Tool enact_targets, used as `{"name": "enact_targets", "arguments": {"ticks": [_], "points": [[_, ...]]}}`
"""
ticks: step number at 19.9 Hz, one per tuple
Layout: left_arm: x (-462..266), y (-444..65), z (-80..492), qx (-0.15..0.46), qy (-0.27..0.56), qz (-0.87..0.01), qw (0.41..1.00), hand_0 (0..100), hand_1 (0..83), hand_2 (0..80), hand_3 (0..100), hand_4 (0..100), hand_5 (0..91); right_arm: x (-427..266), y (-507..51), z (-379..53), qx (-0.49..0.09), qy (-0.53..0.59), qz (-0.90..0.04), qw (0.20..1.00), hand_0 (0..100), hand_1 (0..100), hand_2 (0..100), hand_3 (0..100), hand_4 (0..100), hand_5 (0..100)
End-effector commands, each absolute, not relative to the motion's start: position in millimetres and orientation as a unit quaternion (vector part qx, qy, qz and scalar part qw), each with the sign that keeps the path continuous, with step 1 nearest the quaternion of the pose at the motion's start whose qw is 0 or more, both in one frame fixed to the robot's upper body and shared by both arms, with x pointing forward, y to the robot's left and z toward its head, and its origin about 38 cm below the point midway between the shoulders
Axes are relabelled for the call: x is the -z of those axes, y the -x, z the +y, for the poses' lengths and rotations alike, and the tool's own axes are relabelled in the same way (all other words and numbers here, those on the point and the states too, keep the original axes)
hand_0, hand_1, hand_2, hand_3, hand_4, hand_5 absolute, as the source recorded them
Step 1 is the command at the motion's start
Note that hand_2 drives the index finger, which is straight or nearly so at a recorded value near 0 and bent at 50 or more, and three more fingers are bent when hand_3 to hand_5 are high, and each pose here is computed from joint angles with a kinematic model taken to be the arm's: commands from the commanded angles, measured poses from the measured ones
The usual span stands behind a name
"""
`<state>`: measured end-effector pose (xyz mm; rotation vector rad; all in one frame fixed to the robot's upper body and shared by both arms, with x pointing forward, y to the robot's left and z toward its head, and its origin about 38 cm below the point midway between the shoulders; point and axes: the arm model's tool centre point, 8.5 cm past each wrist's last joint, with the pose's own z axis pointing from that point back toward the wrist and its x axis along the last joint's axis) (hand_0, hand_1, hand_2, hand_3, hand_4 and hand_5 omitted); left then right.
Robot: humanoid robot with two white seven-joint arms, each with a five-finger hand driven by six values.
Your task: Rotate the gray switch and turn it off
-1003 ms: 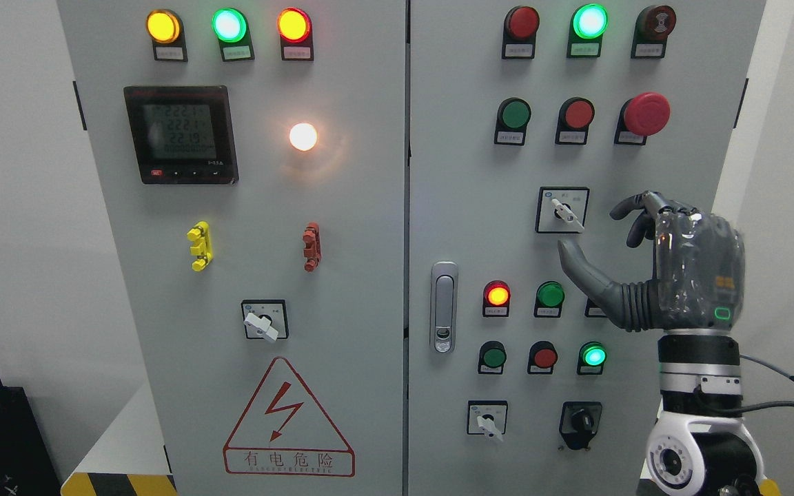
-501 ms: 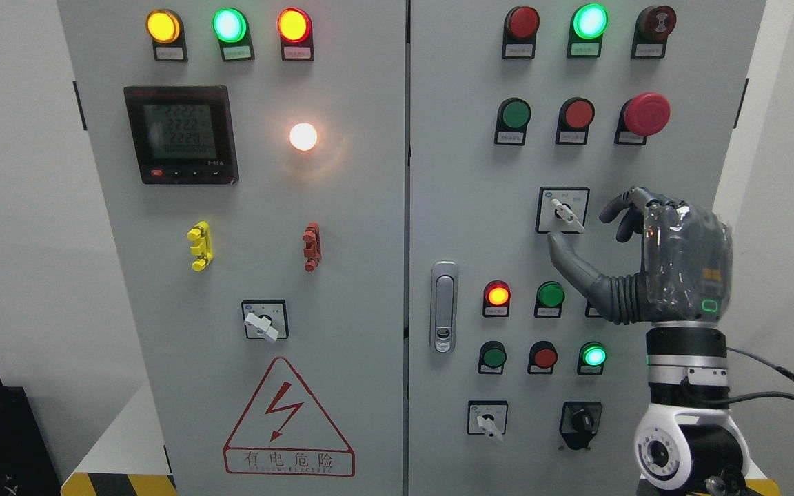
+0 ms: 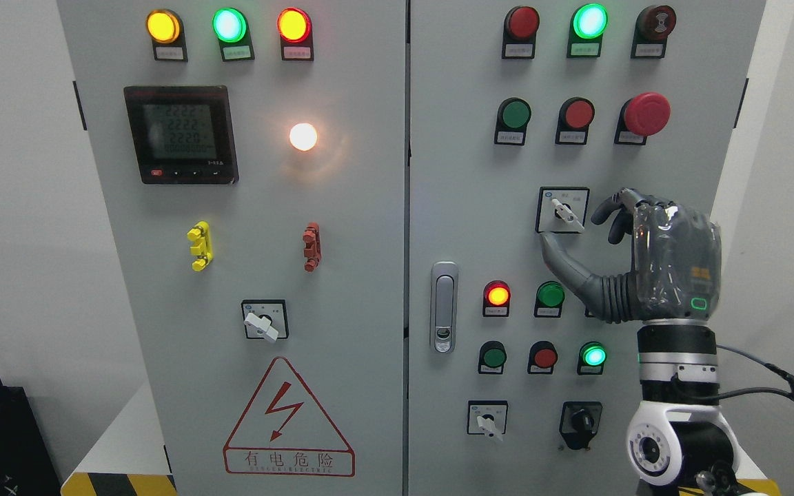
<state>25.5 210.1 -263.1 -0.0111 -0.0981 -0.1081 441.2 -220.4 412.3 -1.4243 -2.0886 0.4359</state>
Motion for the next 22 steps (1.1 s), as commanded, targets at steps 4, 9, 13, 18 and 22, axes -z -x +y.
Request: {"name": "enact_targets", "arguments": {"ticks": [4,9,13,18,22], "points": [[263.1,-25.5,209.9,0.038,0.005,-0.049,0.998,12,38.9,0.0,0,0,0.0,-413.3,-446.9,-218.2,-0.168,0.537,-0.776,0.285,2,29,60,84,80,96],[263.1,-25.5,209.9,0.038,0.005,-0.049,0.998,12,38.9,0.0,0,0,0.0,-412.6,-449.0,-218.9,-0.169,0.539,-0.774,0.287,3,29,61,84,80,96],[263.1,-25.5,210.0,0.038,0.005,-0.049,0.998,12,38.9,0.0,0,0,0.0,-413.9,-448.9,-218.8,-0.168,0.539,-0.774,0.286,4,30,62,85,80,96],[263.1,-25.5,209.9,0.038,0.005,-0.049,0.998,12,38.9,0.0,0,0,0.0,-414.8,-450.6,-219.6,-0.165,0.541,-0.772,0.291,11,28,62,85,80,96],[263.1,-25.5,209.9,0.038,0.005,-0.049,0.998,12,38.9,0.0,0,0,0.0,-415.1,-451.0,-219.6,-0.165,0.541,-0.772,0.291,13,28,62,86,81,97]]}}
